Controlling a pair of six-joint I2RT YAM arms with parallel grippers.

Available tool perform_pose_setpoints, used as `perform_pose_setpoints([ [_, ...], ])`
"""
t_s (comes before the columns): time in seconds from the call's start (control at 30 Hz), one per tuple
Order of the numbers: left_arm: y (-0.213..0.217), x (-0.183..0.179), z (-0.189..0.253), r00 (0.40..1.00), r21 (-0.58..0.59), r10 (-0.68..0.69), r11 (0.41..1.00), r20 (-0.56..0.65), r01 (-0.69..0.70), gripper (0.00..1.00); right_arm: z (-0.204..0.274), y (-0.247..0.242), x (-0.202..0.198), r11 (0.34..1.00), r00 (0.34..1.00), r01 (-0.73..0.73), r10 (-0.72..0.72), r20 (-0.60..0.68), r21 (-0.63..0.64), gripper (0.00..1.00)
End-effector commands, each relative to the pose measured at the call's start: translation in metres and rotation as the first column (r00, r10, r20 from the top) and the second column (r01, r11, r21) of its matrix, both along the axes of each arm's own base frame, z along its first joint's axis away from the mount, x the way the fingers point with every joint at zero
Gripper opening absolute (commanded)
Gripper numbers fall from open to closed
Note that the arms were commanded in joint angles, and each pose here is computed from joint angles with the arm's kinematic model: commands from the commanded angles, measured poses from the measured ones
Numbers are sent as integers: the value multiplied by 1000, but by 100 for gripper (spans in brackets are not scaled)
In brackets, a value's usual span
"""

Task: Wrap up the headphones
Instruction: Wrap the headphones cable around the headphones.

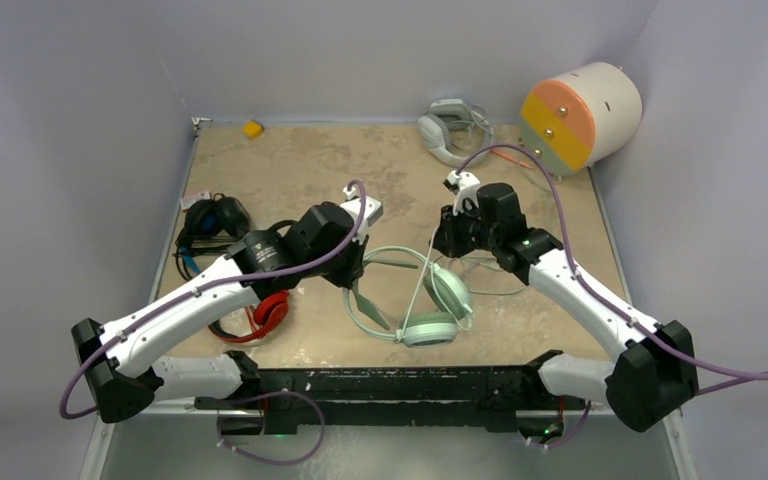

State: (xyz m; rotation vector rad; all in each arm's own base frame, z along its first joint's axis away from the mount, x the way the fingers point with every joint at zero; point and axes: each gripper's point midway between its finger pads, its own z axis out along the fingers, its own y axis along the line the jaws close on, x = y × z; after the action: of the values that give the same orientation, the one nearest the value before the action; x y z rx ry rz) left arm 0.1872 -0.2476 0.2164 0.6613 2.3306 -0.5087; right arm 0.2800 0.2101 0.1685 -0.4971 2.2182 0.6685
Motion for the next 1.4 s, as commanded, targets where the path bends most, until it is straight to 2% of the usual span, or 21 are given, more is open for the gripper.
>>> perform_pose_setpoints([
  [0.0, -21, -20, 54, 997, -213, -79, 974, 6, 79, 0, 21, 11, 12, 989, 997, -15, 3, 83, 147, 15],
  [0.17, -20, -19, 83, 999, -325, -51, 945, -11, 44, 0, 13, 24, 0, 969, 993, -94, 73, 97, 229, 15],
  [0.27, -15, -12, 94, 996, -404, -36, 915, -81, 1, 0, 10, 30, -6, 950, 986, -136, 101, 135, 282, 15],
  [0.4, -4, 16, 95, 983, -475, 8, 875, -186, -97, 0, 8, 33, -12, 926, 980, -155, 101, 171, 344, 16],
  [0.57, -3, 48, 103, 966, -564, 25, 808, -258, -171, 0, 1, 44, -35, 858, 974, -207, 134, 183, 471, 18],
  [0.83, 21, 98, 109, 924, -630, 158, 691, -349, -356, 0, -11, 76, -85, 824, 937, -336, 242, 253, 457, 19],
  [0.93, 33, 119, 105, 901, -627, 243, 652, -359, -426, 0, -3, 87, -109, 787, 910, -404, 295, 291, 467, 19],
  [1.07, 54, 150, 85, 840, -555, 427, 630, -336, -543, 0, 16, 100, -137, 735, 860, -505, 386, 334, 452, 12],
  [1.17, 84, 167, 59, 728, -451, 610, 580, -312, -679, 0, 23, 111, -158, 715, 825, -565, 468, 318, 412, 9],
  [1.3, 118, 178, 34, 601, -390, 762, 491, -242, -779, 0, 34, 119, -173, 699, 798, -603, 525, 297, 385, 6],
  [1.37, 136, 179, 22, 540, -355, 820, 456, -189, -816, 0, 44, 119, -172, 710, 807, -591, 512, 294, 384, 1],
])
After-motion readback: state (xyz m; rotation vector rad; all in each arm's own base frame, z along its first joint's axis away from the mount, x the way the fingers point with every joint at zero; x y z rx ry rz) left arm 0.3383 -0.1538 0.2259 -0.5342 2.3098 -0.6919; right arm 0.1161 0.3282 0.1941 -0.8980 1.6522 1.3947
